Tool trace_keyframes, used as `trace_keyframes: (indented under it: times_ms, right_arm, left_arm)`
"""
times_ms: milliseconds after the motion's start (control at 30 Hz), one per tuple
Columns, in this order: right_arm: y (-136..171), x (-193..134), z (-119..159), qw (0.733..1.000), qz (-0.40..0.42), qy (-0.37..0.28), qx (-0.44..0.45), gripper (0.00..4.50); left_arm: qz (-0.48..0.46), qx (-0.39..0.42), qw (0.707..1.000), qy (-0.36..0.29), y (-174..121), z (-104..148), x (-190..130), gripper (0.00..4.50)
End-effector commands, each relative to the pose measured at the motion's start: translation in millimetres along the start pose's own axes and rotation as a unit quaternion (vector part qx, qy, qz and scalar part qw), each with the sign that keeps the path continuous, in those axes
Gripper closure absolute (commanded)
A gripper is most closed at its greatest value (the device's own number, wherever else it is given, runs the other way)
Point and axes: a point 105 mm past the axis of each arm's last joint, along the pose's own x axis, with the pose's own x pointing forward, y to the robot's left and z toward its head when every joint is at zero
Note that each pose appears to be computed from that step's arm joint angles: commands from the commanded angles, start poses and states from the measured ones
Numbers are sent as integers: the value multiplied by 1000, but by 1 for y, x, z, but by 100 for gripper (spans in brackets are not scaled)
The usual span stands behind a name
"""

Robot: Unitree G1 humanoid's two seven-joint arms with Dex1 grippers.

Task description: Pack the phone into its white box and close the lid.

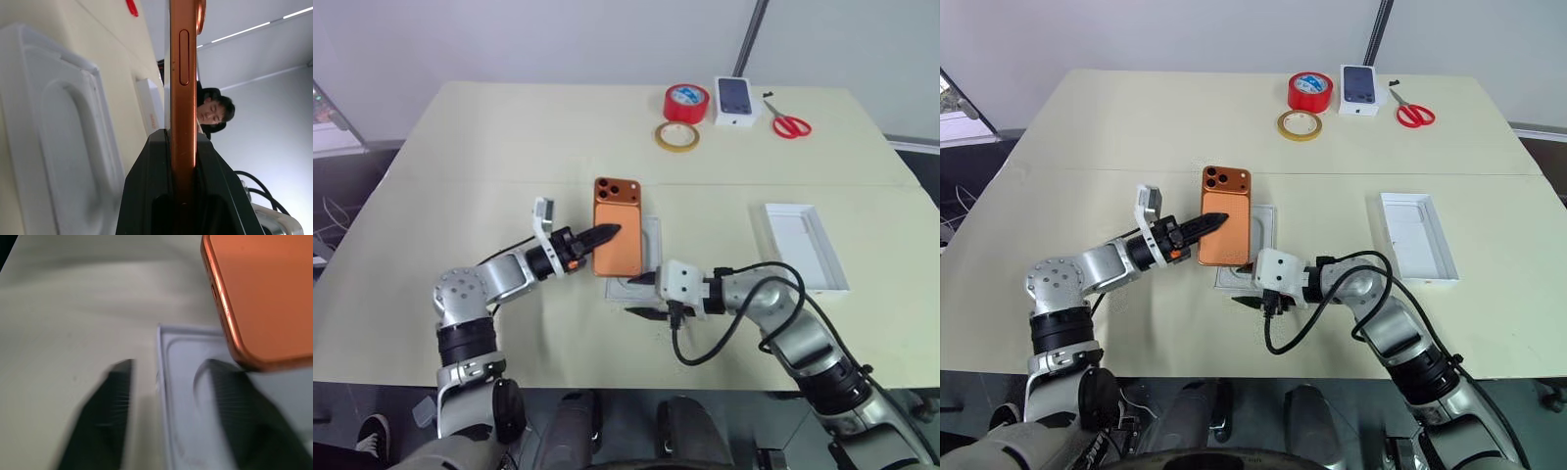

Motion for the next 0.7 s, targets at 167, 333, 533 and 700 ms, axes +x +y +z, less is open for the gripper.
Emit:
trace_keyframes:
  times_ms: [167, 333, 533, 700]
  right_arm:
    - [-24, -35, 14, 997, -48, -45, 29, 102]
    - [-47, -55, -26, 993, -113, 45, 6, 102]
    - [-58, -59, -20, 990, -137, 8, 10, 102]
    - [-63, -62, -20, 988, -151, 12, 1, 99]
  left_arm:
    - [-6, 10, 1000, 7, -2, -11, 5, 450]
    - [14, 13, 1000, 6, 6, -11, 8, 450]
    - [28, 5, 999, 25, 15, -20, 11, 450]
    - [38, -5, 999, 28, 22, -21, 14, 402]
